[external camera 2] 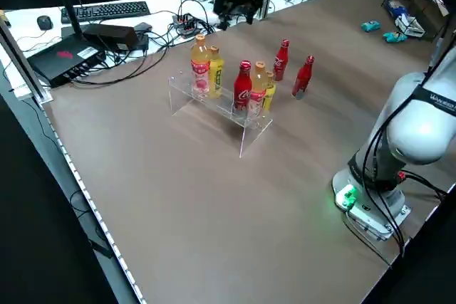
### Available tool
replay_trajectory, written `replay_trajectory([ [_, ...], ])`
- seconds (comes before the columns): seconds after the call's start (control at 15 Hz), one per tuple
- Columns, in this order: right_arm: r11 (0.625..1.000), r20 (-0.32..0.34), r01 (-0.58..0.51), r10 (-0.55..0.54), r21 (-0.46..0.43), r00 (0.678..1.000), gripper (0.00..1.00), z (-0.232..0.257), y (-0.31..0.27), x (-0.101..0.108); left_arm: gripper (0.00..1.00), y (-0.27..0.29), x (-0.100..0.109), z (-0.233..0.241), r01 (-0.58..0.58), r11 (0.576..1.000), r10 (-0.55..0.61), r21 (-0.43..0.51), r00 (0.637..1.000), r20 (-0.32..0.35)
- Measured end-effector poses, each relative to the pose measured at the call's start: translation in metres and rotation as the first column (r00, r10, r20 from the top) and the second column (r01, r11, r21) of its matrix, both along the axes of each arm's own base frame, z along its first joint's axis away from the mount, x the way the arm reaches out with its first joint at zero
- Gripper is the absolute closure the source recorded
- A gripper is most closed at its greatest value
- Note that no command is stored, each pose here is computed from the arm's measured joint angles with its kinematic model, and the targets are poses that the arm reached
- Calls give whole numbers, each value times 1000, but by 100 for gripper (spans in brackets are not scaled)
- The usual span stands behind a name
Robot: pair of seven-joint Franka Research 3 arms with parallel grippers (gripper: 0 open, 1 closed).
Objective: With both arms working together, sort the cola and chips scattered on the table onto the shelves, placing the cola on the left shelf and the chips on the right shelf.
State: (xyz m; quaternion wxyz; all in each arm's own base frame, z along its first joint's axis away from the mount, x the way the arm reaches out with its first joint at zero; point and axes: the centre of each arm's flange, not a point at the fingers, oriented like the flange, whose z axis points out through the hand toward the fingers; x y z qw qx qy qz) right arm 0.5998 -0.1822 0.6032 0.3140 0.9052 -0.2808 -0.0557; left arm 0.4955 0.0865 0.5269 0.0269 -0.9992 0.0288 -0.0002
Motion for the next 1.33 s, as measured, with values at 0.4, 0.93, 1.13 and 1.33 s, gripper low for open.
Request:
replay_trajectory([
  [0.4, 999, -37, 34, -34, 0, 999, 88, -22, -27, 0, 0, -188, 40, -56, -13, 999, 11, -51, 999, -30],
  [0.93, 999, -67, 32, -31, 5, 997, 80, -45, -33, 3, 1, -282, 70, -160, -22, 995, 25, -98, 999, 33],
  [1.13, 999, -67, 32, -31, 5, 997, 70, -45, -33, 3, 3, -304, 66, -195, -29, 999, 30, -35, 999, 29],
  [1.33, 999, -68, 31, -31, 6, 997, 68, -45, -33, 3, 11, -301, 64, -207, -44, 999, 45, -17, 999, 3],
])
